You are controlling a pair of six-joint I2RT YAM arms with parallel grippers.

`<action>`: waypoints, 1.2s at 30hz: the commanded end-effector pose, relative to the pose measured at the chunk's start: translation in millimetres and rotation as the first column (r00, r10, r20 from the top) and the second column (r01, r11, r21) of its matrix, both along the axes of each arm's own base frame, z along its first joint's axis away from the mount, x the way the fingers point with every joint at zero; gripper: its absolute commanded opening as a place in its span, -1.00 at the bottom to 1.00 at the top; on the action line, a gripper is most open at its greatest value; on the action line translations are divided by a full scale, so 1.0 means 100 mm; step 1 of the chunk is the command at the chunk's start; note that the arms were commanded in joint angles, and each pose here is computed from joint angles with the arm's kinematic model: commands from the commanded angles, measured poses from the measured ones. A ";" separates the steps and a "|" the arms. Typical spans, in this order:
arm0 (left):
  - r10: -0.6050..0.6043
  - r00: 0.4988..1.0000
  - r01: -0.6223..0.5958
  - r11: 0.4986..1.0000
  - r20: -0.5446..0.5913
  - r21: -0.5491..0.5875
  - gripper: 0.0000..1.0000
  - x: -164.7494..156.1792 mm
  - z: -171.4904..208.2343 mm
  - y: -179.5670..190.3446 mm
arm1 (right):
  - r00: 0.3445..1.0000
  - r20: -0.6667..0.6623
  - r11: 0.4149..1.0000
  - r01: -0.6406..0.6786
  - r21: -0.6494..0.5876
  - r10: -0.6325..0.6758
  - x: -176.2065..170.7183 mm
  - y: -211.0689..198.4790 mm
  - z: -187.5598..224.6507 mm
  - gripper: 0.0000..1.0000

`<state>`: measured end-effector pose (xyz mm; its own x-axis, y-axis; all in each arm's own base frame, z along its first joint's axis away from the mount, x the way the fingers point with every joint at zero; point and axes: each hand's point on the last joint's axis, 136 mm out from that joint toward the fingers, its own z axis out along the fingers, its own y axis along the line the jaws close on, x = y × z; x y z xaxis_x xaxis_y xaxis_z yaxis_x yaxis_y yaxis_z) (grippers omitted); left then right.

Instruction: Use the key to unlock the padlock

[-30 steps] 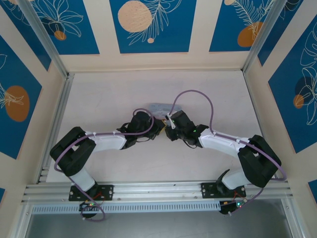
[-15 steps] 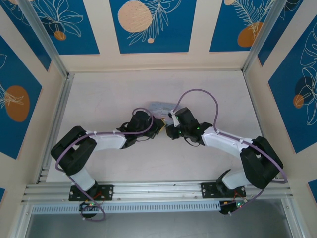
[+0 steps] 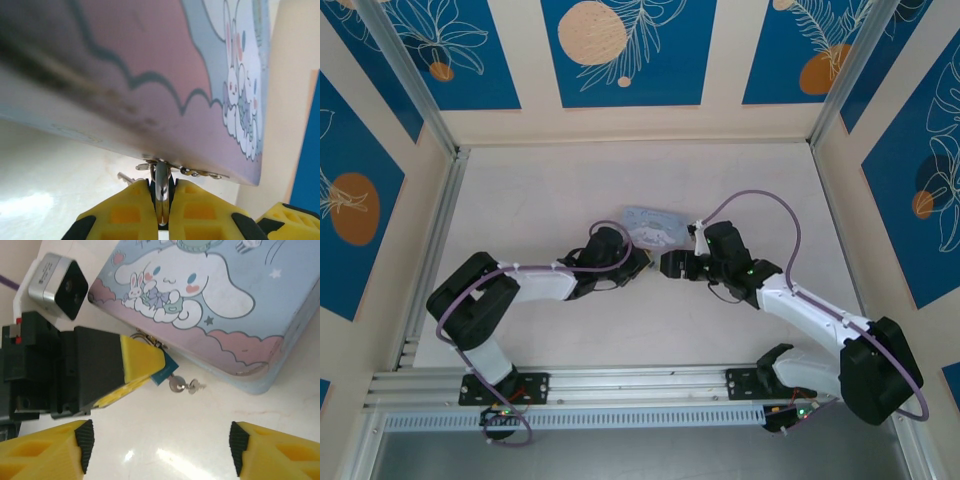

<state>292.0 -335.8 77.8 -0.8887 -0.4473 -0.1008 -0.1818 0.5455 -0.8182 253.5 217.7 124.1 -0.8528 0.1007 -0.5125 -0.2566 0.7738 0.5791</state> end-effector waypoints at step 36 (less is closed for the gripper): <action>0.045 0.984 -0.095 0.954 0.174 0.286 1.00 -0.21 0.49 1.00 | 0.965 -0.213 0.954 0.200 0.223 -0.153 0.60 0.38 -0.16 0.82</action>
<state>269.3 -248.4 129.9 -0.8241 -0.4407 -0.3560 -0.0888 0.7211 -0.6872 288.3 254.8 87.5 -0.9091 0.3424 -0.2372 0.0400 0.6387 0.7684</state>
